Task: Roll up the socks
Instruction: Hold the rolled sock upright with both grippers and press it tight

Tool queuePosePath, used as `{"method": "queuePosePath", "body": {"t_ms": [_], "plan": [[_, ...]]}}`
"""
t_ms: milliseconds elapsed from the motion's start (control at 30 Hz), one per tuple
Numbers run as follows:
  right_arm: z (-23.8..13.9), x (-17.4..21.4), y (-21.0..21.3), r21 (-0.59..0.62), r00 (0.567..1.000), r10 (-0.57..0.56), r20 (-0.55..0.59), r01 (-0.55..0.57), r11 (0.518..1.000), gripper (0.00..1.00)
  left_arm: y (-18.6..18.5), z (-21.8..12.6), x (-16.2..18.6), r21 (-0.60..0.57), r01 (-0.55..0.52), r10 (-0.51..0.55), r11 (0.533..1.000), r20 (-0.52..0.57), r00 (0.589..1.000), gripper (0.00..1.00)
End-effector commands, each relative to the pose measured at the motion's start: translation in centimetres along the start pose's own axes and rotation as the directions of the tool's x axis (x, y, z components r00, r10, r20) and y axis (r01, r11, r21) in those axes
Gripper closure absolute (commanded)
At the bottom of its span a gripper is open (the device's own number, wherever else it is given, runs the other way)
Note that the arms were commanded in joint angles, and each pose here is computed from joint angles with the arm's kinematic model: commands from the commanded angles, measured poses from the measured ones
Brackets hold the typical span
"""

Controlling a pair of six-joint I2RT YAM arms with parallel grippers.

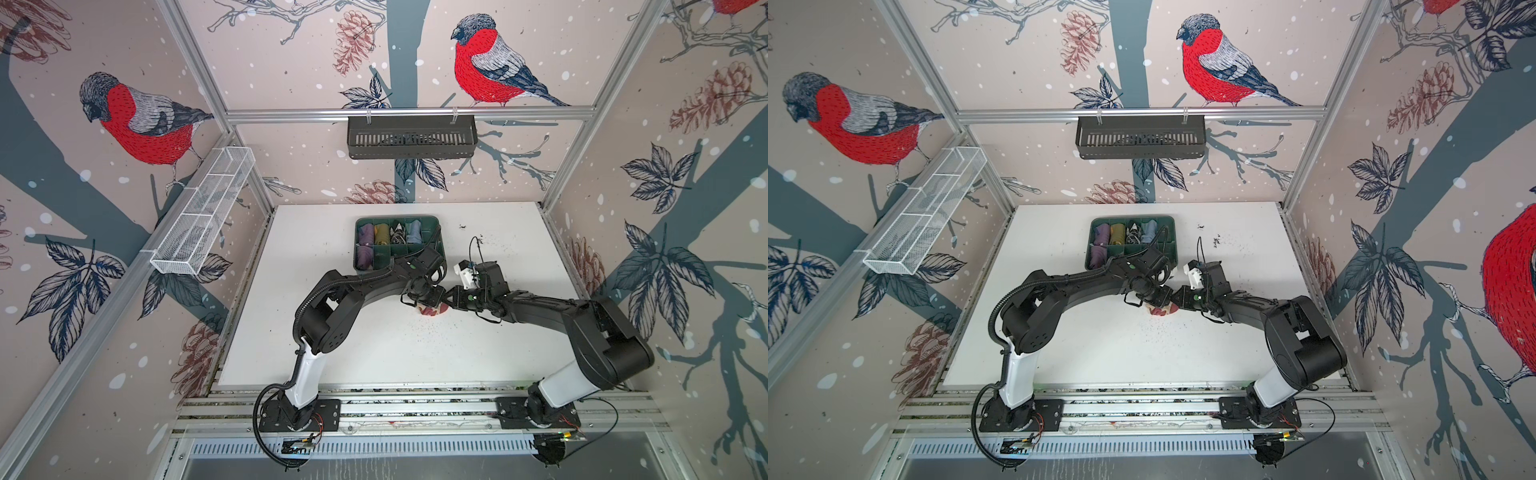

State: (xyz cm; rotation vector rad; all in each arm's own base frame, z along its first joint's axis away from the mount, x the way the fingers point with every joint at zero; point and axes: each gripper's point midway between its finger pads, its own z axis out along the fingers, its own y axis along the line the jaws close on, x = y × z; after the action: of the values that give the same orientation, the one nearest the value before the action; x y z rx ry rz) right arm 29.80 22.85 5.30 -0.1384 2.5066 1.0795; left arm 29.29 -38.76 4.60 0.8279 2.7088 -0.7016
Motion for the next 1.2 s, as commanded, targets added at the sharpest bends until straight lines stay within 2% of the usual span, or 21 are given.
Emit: {"method": "queuePosePath", "body": {"t_ms": [0,133,367,600,833,1167], "plan": [[0.4,-0.4,0.6,-0.03,1.0,-0.015,0.005,0.015,0.999,0.85,-1.0,0.1,-0.1,0.062,0.001,-0.002,0.998,0.009,1.0,0.9],[0.9,-0.3,-0.1,-0.008,1.0,-0.009,-0.005,0.009,1.0,0.86,-1.8,-0.4,-0.1,0.12,0.0,-0.002,0.993,0.022,1.0,0.83],[1.0,-0.4,-0.7,0.021,1.0,-0.009,-0.007,0.009,1.0,0.87,-2.3,-2.8,-0.6,0.179,-0.004,-0.01,0.984,0.075,0.997,0.79],[1.0,-0.6,-0.8,0.029,1.0,-0.009,-0.007,0.009,1.0,0.87,-1.4,-5.0,-1.5,0.157,-0.009,-0.013,0.988,0.137,0.991,0.85],[0.9,-0.8,-0.7,0.034,1.0,-0.012,-0.005,0.012,0.999,0.88,-2.0,-4.1,-0.5,0.221,-0.004,-0.021,0.975,0.107,0.994,0.91],[0.5,-1.1,-0.2,0.028,1.0,-0.021,0.003,0.021,0.999,0.87,0.6,-2.3,-0.4,0.17,0.043,-0.061,0.984,0.107,0.992,0.93]]}}
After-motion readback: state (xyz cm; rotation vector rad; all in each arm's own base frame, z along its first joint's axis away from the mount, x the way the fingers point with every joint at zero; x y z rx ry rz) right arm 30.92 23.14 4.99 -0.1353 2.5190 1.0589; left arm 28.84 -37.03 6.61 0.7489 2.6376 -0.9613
